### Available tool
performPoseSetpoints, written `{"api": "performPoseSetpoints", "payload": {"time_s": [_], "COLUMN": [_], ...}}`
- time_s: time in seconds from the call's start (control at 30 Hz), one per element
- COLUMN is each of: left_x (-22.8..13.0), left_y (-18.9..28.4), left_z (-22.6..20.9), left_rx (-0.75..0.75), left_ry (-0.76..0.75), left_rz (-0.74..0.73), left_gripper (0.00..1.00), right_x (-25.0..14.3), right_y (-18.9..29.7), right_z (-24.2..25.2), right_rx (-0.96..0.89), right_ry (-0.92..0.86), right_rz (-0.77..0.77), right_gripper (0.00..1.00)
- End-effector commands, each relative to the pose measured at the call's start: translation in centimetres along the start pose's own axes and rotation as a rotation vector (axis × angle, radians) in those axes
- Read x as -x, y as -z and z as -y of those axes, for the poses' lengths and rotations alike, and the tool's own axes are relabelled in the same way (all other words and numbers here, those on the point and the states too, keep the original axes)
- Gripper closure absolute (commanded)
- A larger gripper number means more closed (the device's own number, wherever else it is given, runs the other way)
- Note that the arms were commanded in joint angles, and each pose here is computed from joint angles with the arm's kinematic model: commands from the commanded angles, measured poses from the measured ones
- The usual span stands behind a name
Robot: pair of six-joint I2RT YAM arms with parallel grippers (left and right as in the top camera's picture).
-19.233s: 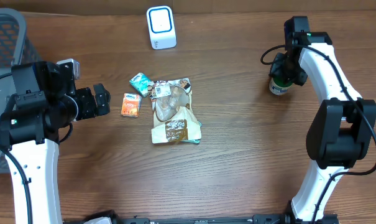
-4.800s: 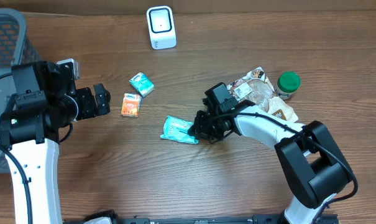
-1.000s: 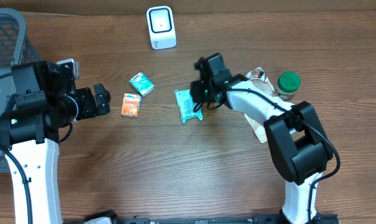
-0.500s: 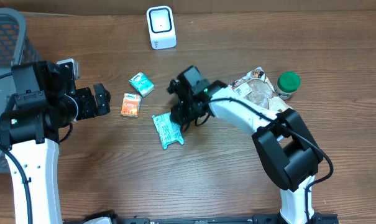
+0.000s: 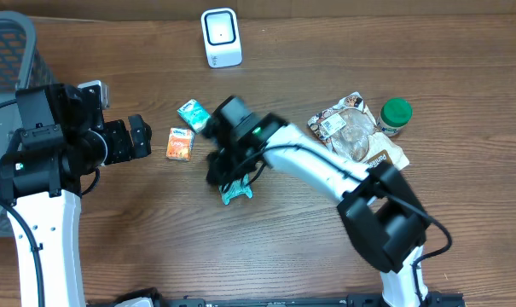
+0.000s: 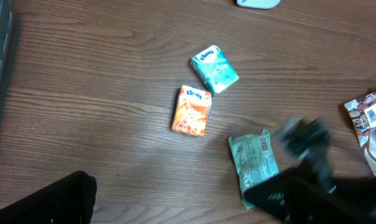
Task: Scan the item barcode
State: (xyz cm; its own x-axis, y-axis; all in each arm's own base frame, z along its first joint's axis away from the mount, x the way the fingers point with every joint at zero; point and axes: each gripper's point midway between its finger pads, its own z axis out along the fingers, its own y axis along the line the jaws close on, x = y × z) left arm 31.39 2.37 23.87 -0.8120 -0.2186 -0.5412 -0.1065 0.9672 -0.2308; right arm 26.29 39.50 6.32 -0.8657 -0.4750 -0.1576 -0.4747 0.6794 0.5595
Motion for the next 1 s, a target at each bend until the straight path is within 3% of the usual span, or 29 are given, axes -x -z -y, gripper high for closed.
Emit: {"api": "performPoseSetpoints", "payload": {"time_s": [0.0,0.17,0.57,0.83,0.97], "left_x": [0.5,0.5,0.5,0.5,0.5], "left_y": [0.3,0.3,0.3,0.3,0.3], "left_z": [-0.1,-0.1,-0.1,-0.1,-0.1], "left_rx": [0.008,0.008,0.008,0.008,0.008], "left_ry": [-0.008,-0.008,-0.008,-0.008,-0.008], "left_rz": [0.015,0.015,0.015,0.015,0.015], "left_gripper": [0.0,0.0,0.0,0.0,0.01], "right_x": [-1.0,-2.2,-3.6,-1.9,-1.0], "right_y": [-1.5,-1.7,-1.8,0.8,1.4], "right_z": [-0.1,2.2,7.2,11.5,10.7], "right_rx": [-0.061,-0.248,-0.379,-0.395,-0.275], "right_ry": [-0.051,-0.104,-0.223,-0.314,-0.239], "right_rz": [-0.03,-0.03,-0.053,-0.007,-0.026], "right_gripper": [0.95,0.95,0.95,0.94,0.94]}}
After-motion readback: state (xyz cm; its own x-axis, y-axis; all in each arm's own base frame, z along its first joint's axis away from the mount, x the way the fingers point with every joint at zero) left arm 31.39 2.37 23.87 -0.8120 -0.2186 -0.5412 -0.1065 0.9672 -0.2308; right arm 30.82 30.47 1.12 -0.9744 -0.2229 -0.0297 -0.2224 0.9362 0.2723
